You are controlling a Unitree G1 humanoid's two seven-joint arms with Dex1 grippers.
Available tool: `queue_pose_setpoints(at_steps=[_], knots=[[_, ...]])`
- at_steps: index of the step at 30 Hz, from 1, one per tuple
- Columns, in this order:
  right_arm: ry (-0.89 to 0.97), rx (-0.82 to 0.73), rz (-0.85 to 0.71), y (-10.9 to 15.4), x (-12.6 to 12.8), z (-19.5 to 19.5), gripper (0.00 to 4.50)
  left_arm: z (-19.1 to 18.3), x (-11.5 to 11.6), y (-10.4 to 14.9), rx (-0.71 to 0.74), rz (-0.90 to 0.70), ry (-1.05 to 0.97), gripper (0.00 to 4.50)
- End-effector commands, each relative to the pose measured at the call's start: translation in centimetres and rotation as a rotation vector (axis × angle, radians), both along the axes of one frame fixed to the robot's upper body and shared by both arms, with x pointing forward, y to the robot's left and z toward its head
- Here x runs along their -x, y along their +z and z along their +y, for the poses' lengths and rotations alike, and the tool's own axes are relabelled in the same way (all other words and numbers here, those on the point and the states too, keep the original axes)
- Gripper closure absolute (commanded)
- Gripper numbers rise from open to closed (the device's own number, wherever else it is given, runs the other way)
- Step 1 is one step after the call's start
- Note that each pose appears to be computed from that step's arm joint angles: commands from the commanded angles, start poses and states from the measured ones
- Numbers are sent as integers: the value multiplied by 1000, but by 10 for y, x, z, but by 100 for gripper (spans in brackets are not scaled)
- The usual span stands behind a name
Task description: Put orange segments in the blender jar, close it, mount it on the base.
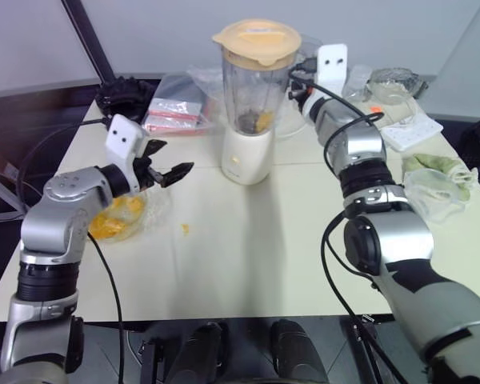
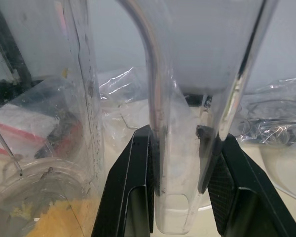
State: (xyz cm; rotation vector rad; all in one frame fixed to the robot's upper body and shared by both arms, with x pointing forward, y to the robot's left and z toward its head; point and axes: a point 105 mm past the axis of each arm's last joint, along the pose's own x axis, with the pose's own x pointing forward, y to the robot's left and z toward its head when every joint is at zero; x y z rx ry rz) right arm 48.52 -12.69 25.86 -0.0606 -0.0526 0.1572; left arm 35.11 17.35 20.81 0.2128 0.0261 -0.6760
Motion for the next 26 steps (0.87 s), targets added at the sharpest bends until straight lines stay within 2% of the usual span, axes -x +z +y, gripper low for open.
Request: queue_pose_setpoints(at_steps=[1, 4, 11, 15, 19, 21, 24, 26], knots=[[-9, 90, 112, -40, -1, 0, 364, -3, 1, 15, -4, -55, -20, 7], [-9, 116, 85, -34, -2, 0, 364, -6, 3, 14, 4, -49, -36, 7], [-32, 237, 11, -23, -1, -6, 21, -6, 2, 13, 45, -50, -36, 4], [-17, 269, -46, -21, 8, -10, 21, -9, 3, 4, 45, -33, -39, 4], [46, 285, -129, -23, 35, -12, 21, -15, 7, -8, 59, -7, -48, 4], [93, 270, -151, -29, 56, -14, 21, -17, 10, -17, 57, 1, -43, 4], [175, 228, -157, -51, 107, -33, 21, -23, 18, -33, 83, 41, -34, 4], [192, 199, -155, -63, 131, -46, 21, -24, 24, -46, 94, 88, -29, 4]])
